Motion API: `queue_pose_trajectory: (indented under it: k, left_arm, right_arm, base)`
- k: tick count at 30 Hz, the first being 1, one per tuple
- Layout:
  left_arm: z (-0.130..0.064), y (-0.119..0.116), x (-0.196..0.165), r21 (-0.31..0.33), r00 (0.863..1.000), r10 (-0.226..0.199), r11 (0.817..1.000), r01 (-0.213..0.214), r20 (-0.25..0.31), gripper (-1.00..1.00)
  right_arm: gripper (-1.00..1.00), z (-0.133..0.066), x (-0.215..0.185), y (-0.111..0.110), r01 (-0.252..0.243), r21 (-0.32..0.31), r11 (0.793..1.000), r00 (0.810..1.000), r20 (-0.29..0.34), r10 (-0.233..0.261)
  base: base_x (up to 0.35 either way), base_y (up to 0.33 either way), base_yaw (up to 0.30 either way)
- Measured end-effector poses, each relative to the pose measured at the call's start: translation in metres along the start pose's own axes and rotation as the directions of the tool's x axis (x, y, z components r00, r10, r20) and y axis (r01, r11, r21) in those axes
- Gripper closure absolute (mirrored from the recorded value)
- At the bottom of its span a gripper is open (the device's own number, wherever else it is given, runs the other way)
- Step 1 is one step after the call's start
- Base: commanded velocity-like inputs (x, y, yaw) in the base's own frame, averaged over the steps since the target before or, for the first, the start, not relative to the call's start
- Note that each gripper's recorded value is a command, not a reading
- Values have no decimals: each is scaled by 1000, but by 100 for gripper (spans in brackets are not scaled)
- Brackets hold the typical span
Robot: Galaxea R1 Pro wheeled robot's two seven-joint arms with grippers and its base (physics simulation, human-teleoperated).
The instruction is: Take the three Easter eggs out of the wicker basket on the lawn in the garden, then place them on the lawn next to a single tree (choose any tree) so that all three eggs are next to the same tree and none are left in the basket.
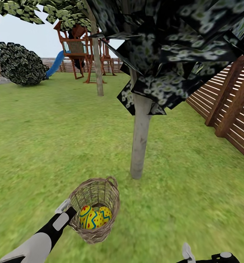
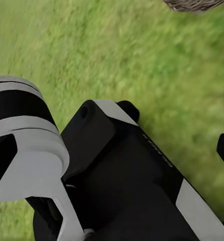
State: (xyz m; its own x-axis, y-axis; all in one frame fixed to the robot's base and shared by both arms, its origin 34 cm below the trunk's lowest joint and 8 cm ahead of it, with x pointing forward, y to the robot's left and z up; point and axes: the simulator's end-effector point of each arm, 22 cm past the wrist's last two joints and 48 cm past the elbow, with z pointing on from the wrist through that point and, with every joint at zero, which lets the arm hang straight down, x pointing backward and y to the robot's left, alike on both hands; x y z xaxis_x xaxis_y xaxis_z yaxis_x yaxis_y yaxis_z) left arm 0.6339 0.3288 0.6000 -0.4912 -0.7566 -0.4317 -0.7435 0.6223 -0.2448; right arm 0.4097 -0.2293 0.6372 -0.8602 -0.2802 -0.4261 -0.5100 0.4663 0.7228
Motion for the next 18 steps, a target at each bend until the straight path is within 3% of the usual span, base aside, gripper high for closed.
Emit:
queue_pose_trajectory:
  k: [3, 18]
  left_arm:
    - [0, 0, 0, 0, 1000, -1, 1000, 1, 1, 100]
    - [17, 5, 8, -1, 1000, -2, 1000, 2, 0, 100]
  right_arm:
    - [-100, 1, 0, 0, 0, -1, 1000, 1000, 0, 0]
    - [-100, 10, 7, -14, 0, 1, 1000, 1000, 0, 0]
  base:
    - [202, 0, 0]
    - [3, 0, 0]
